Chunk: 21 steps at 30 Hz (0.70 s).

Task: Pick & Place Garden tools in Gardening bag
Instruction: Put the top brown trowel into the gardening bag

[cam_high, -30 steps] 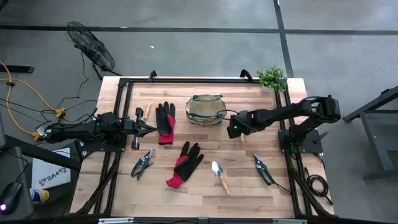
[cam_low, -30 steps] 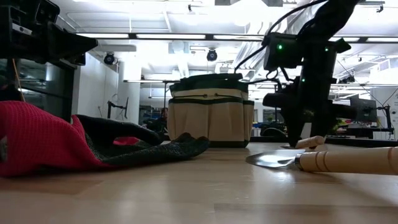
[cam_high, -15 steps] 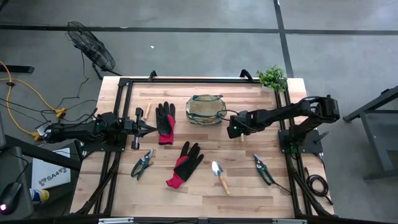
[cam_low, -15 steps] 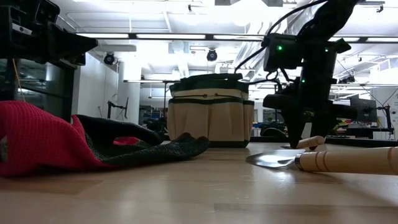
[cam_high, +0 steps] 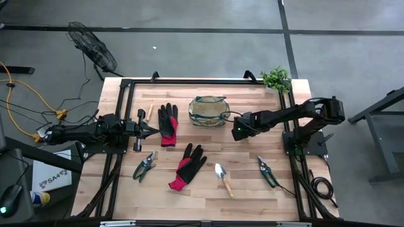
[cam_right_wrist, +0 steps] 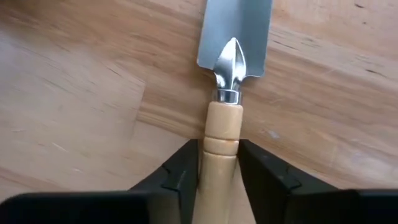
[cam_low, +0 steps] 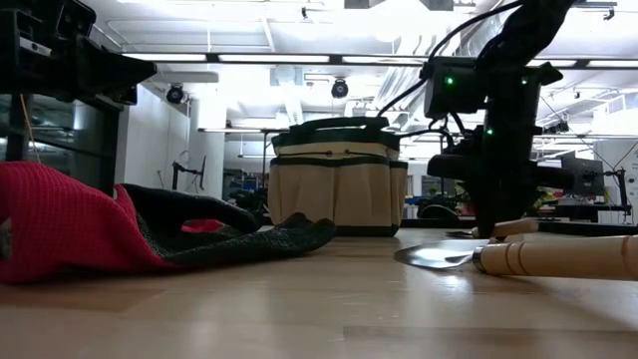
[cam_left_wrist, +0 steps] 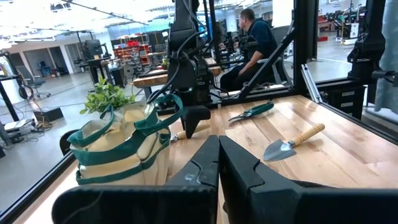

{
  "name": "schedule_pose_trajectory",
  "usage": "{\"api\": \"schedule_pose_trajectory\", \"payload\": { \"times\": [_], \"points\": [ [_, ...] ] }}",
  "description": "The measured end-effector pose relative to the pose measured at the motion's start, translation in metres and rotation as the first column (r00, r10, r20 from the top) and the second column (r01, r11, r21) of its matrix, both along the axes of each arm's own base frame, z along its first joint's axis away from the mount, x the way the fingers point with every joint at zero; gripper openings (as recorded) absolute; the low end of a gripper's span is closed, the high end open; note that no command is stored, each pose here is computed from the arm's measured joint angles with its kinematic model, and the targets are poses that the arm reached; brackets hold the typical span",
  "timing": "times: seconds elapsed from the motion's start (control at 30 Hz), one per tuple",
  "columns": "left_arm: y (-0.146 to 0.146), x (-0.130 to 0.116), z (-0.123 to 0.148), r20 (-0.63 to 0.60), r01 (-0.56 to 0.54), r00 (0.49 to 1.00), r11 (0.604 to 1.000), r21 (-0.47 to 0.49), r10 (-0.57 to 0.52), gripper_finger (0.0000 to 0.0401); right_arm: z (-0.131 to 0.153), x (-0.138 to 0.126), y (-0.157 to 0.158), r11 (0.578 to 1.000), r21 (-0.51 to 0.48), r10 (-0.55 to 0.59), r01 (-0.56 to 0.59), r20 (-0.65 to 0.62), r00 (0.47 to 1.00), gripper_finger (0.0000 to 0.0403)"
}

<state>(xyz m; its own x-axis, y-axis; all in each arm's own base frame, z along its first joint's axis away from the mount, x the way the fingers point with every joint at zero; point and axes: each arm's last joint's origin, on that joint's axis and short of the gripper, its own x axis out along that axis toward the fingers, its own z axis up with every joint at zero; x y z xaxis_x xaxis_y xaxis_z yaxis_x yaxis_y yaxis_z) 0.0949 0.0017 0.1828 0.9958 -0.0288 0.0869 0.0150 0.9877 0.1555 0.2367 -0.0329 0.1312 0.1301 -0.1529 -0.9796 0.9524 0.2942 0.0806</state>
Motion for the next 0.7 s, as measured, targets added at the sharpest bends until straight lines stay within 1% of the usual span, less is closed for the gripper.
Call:
{"api": "schedule_pose_trajectory", "payload": {
  "times": [0.1, 0.23, 0.4, 0.53, 0.7],
  "points": [
    [0.0, 0.0, 0.0, 0.0, 0.0, 1.0, 1.0, 0.0, 0.0, 0.0001, 0.0, -0.002, 0.0, 1.0, 0.004, 0.007, -0.007, -0.019, 1.0, 0.0085],
    [0.0, 0.0, 0.0, -0.001, 0.0, 1.0, 1.0, 0.0, 0.0, 0.0001, 0.0, -0.002, 0.001, 0.999, 0.015, 0.047, -0.047, -0.032, 0.998, 0.0072],
    [0.0, 0.0, 0.0, 0.0, 0.0, 1.0, 1.0, 0.0, 0.0, 0.0001, 0.002, -0.005, 0.001, 0.998, 0.031, 0.063, -0.062, -0.033, 0.997, 0.0071],
    [0.0, 0.0, 0.0, 0.0, 0.0, 1.0, 1.0, 0.0, 0.0, 0.0001, 0.009, -0.013, 0.004, 0.994, 0.081, 0.083, -0.078, -0.06, 0.995, 0.007],
    [0.0, 0.0, 0.0, 0.0, 0.0, 1.0, 1.0, 0.0, 0.0, 0.0001, 0.02, -0.026, 0.006, 0.992, 0.097, 0.085, -0.076, -0.096, 0.992, 0.0065]
  ]
}}
